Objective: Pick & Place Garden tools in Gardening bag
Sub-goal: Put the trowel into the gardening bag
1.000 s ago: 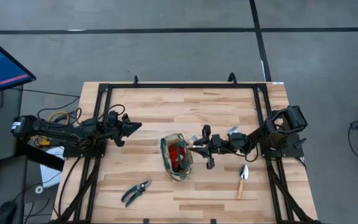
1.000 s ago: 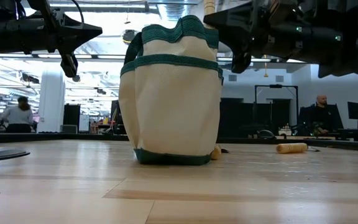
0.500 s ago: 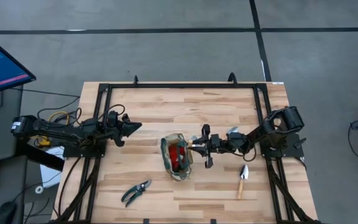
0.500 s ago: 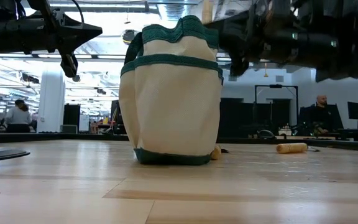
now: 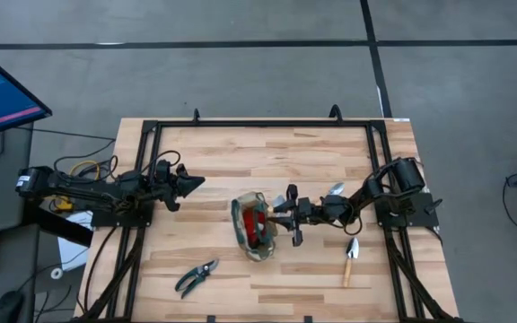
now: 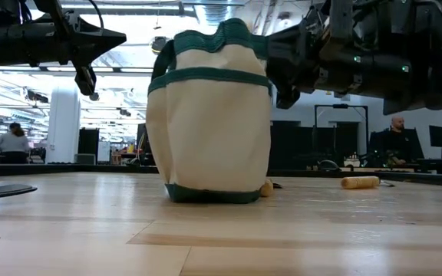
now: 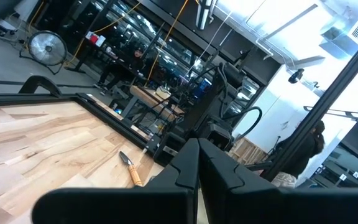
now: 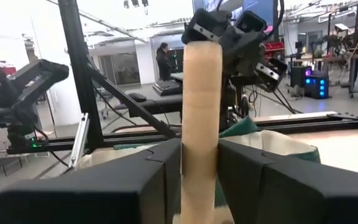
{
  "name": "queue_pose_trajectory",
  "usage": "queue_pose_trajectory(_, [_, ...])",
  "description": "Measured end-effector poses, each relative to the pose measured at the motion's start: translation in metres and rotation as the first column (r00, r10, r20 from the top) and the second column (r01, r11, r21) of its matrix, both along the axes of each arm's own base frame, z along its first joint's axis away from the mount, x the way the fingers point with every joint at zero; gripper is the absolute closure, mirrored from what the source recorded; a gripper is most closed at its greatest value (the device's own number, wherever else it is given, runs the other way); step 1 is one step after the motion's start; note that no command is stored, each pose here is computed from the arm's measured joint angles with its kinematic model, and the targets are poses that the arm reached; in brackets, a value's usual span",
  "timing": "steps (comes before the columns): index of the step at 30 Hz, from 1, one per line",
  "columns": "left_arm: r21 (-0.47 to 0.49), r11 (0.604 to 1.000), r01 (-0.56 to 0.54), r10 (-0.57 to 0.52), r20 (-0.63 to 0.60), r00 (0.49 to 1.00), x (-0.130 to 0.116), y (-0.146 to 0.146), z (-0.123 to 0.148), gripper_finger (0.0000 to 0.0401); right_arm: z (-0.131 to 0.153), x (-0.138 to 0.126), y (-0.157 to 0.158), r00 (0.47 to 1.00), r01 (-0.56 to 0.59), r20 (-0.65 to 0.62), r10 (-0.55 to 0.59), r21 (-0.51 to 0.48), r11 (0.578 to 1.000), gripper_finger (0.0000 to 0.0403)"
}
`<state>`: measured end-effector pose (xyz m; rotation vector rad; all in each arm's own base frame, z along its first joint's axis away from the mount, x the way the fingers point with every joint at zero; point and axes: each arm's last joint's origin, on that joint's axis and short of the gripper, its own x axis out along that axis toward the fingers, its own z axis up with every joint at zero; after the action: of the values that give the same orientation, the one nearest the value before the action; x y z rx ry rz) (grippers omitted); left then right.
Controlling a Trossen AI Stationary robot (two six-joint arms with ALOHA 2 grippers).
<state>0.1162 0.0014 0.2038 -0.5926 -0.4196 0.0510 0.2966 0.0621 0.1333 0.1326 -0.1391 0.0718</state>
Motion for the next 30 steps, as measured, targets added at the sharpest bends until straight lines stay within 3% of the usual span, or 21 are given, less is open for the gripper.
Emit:
queue_pose_trajectory(16, [0.0, 1.0, 0.0, 0.0, 0.0, 1.0, 0.0, 0.0, 0.0, 0.0393, 0.01, -0.001, 0.0, 1.0, 0.004, -0.013, -0.004, 0.034, 0.999, 0.0196])
queue_pose_trajectory(22, [0.0, 1.0, 0.0, 0.0, 0.003, 1.0, 0.0, 0.0, 0.0, 0.0393, 0.035, -0.011, -0.005, 0.982, 0.081, -0.173, -0.078, 0.006, 0.997, 0.0165])
queue_pose_trajectory(30, [-0.001, 1.0, 0.0, 0.0, 0.017, 1.0, -0.001, 0.0, 0.001, 0.0393, 0.081, -0.051, -0.019, 0.915, 0.261, -0.326, -0.239, 0.025, 0.965, 0.0157])
